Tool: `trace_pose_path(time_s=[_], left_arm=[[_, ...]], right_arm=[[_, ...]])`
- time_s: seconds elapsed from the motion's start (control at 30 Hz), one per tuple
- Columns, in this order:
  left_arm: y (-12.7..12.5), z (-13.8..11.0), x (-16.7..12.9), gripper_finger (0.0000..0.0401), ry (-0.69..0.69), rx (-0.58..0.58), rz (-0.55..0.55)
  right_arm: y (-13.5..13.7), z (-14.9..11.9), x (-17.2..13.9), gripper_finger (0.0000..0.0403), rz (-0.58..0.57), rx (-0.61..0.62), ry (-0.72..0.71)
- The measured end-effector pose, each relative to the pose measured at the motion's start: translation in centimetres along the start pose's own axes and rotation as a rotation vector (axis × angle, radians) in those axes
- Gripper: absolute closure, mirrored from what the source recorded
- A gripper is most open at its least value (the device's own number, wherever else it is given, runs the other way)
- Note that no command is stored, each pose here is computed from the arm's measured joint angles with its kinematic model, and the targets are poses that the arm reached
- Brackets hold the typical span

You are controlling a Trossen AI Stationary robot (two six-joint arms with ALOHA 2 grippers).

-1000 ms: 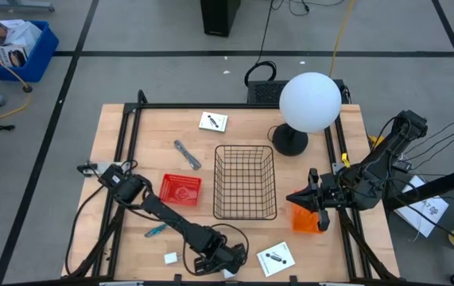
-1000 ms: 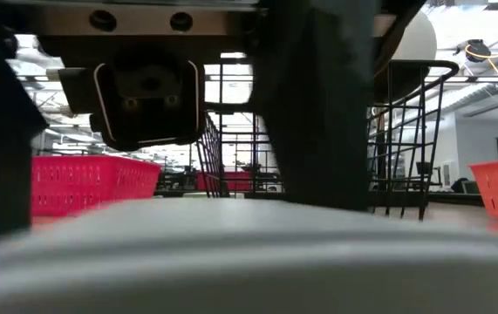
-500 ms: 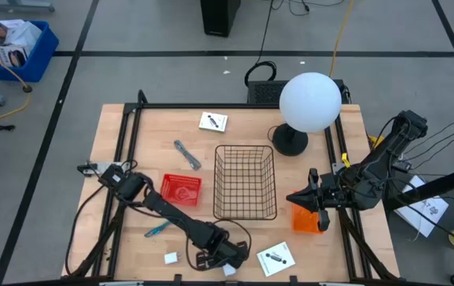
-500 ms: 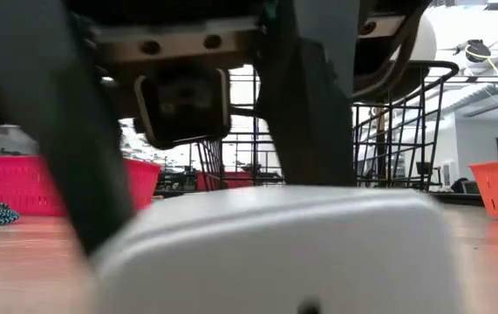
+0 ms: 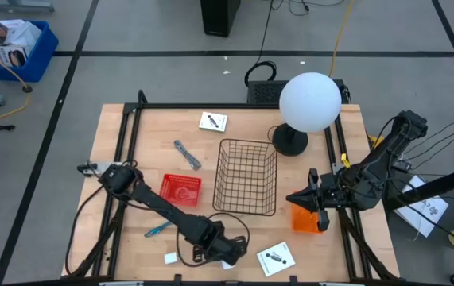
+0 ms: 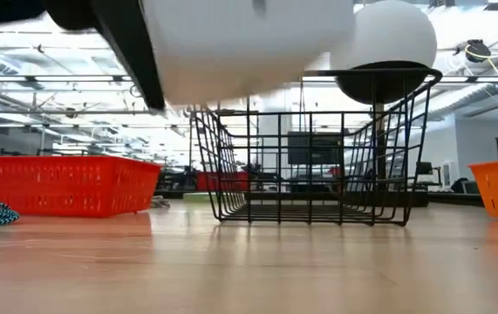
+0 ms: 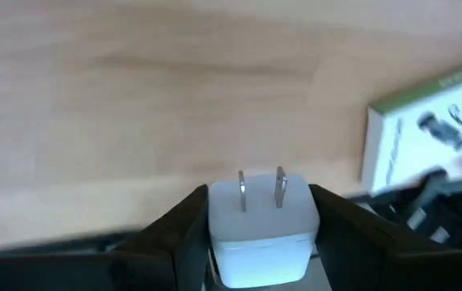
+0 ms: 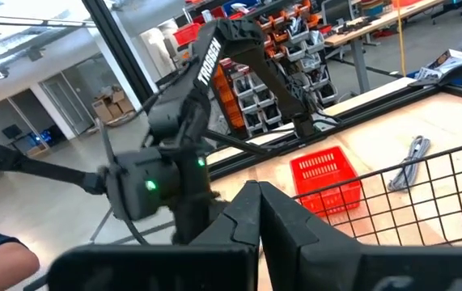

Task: Pick and place items into bin
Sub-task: Put the right charger adapter into the black wire basket

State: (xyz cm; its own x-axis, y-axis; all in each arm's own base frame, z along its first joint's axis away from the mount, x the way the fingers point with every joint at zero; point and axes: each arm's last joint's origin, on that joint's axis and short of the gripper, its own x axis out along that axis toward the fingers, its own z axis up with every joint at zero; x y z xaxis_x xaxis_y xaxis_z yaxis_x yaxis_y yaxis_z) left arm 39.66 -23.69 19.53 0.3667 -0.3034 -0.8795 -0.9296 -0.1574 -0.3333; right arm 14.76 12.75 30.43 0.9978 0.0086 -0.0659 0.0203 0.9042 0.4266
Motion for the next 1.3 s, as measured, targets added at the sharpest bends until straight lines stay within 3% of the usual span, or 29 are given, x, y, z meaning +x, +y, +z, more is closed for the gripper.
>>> trace_pose_path(time_s=[0.33,0.43,0.73,0.97,1.3], left_arm=[[-0.1,-1.2,-4.7,0.0216,-0.077,0.059,-0.145],[-0.3,-1.4,-6.3,0.0211,-0.141,0.137,-0.232],[-3.6,2.2,-11.7,0.0215,-0.593,0.37,-0.489],[-6.0,7.1,-14.2,0.0201,-0.741,0.507,-0.415],[-9.2,14.3,-16.0,0.0217,-0.685,0.719,-0.315]], right_arm=[[0.0,0.0,0.0,0.0403,0.001,0.002,-0.002],[0.0,0.0,0.0,0.0403,0.001,0.002,-0.001],[0.0,0.0,0.0,0.0403,0.001,0.002,-0.002],[0.0,0.0,0.0,0.0403,0.001,0.002,-0.002],[0.0,0.0,0.0,0.0403,0.001,0.002,-0.002]])
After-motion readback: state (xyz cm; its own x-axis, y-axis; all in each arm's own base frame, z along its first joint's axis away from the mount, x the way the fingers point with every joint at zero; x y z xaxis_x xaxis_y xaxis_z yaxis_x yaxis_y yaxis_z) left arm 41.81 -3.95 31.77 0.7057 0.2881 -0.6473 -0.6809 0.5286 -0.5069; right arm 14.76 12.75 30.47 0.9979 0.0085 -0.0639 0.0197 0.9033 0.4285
